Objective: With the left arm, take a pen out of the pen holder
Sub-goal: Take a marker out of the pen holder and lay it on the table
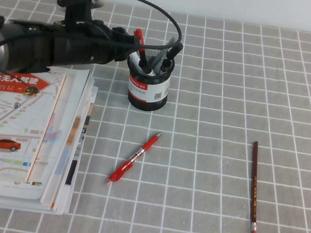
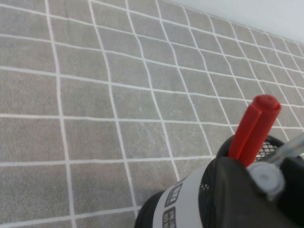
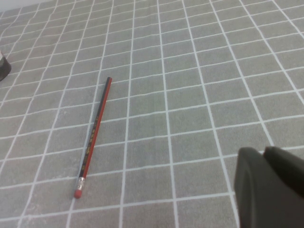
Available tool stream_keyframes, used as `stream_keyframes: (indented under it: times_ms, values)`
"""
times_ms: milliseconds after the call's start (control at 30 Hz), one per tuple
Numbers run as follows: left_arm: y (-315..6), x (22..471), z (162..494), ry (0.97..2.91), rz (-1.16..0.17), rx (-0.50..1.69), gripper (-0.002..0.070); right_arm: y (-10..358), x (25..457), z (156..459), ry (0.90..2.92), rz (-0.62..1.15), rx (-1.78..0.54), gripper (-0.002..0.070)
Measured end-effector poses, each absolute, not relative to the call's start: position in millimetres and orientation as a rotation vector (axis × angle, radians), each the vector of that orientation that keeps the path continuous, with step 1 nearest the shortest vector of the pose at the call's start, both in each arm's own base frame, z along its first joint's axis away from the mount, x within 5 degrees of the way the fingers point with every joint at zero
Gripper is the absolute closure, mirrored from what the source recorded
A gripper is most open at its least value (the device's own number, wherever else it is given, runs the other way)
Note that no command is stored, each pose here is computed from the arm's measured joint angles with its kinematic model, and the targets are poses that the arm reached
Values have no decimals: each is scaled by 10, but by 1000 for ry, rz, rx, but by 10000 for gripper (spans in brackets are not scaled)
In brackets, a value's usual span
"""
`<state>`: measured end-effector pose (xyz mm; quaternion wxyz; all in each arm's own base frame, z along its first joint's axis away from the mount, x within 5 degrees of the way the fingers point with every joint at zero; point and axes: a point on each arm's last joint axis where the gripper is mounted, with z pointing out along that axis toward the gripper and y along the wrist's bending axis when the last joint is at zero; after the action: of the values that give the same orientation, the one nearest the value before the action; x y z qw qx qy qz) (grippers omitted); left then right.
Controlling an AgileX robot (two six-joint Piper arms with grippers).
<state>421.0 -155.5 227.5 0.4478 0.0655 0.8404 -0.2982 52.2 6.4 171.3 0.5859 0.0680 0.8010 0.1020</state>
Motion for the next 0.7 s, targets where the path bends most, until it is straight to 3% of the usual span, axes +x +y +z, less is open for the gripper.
stream_keyframes:
  times_ms: [100, 700]
  values:
    - [-1557, 4214, 2260, 2084, -748, 149, 571, 64, 522, 1713, 1868, 238, 158, 689]
    - [-1535, 4185, 2425, 2049, -729, 138, 580, 64, 522, 1713, 1868, 238, 158, 689]
